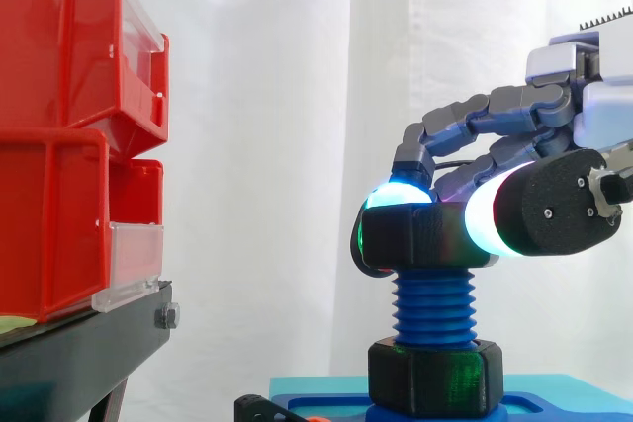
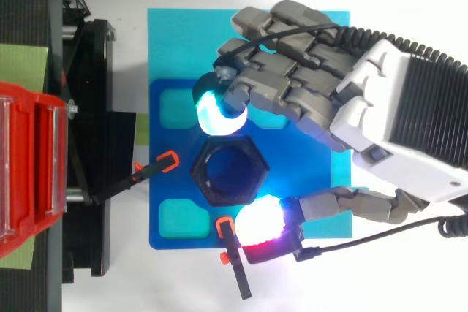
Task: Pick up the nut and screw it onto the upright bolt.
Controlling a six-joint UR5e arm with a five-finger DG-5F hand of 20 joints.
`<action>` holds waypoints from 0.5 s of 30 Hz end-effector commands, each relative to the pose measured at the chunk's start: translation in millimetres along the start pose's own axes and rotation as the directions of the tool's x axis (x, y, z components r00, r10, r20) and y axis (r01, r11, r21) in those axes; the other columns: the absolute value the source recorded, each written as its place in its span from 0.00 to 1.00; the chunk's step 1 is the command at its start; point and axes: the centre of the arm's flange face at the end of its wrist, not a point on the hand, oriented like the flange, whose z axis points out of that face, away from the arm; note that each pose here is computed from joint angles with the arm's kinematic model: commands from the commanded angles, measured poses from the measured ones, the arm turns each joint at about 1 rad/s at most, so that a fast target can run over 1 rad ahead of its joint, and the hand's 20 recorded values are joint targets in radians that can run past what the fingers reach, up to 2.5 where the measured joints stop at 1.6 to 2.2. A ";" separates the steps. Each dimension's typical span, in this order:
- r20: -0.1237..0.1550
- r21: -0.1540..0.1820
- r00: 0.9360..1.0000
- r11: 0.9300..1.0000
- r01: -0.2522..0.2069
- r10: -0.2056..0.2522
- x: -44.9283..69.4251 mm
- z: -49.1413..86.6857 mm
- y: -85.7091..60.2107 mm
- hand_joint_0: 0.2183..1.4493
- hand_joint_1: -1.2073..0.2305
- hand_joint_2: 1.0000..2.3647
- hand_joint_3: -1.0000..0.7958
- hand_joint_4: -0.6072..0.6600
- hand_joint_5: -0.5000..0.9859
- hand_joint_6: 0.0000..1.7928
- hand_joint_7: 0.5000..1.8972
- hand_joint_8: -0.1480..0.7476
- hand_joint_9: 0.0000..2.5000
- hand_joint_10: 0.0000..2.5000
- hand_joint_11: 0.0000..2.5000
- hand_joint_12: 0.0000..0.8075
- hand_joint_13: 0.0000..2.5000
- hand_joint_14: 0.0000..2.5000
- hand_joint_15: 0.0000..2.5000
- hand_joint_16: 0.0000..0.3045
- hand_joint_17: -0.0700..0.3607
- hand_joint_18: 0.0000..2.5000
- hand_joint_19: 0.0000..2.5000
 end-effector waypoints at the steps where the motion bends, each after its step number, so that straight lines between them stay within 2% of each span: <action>1: 0.000 0.000 1.000 1.000 0.000 0.000 0.2 0.1 -0.6 0.23 0.37 0.00 0.28 0.71 0.21 0.28 0.49 0.52 0.20 0.00 0.01 0.36 0.16 0.00 0.00 0.10 0.33 0.12 0.00; 3: -0.001 0.001 1.000 1.000 0.001 -0.001 0.7 -0.2 -1.1 0.23 0.37 0.00 0.28 0.71 0.21 0.28 0.49 0.52 0.20 0.00 0.01 0.36 0.16 0.00 0.00 0.10 0.33 0.12 0.00; 6: -0.014 0.006 1.000 1.000 0.011 -0.011 8.1 -4.8 -7.8 0.23 0.37 0.00 0.28 0.71 0.21 0.28 0.49 0.52 0.20 0.00 0.01 0.36 0.16 0.00 0.00 0.10 0.33 0.12 0.00; 10: 0.016 -0.003 1.000 1.000 -0.012 0.012 7.4 -2.4 -5.9 0.23 0.37 0.00 0.28 0.71 0.21 0.28 0.49 0.52 0.20 0.00 0.01 0.36 0.16 0.00 0.00 0.10 0.33 0.12 0.00; 15: 0.015 -0.006 1.000 1.000 -0.012 0.012 7.9 -2.6 -6.0 0.23 0.37 0.00 0.28 0.70 0.21 0.28 0.49 0.52 0.20 0.00 0.01 0.36 0.16 0.00 0.00 0.10 0.33 0.12 0.00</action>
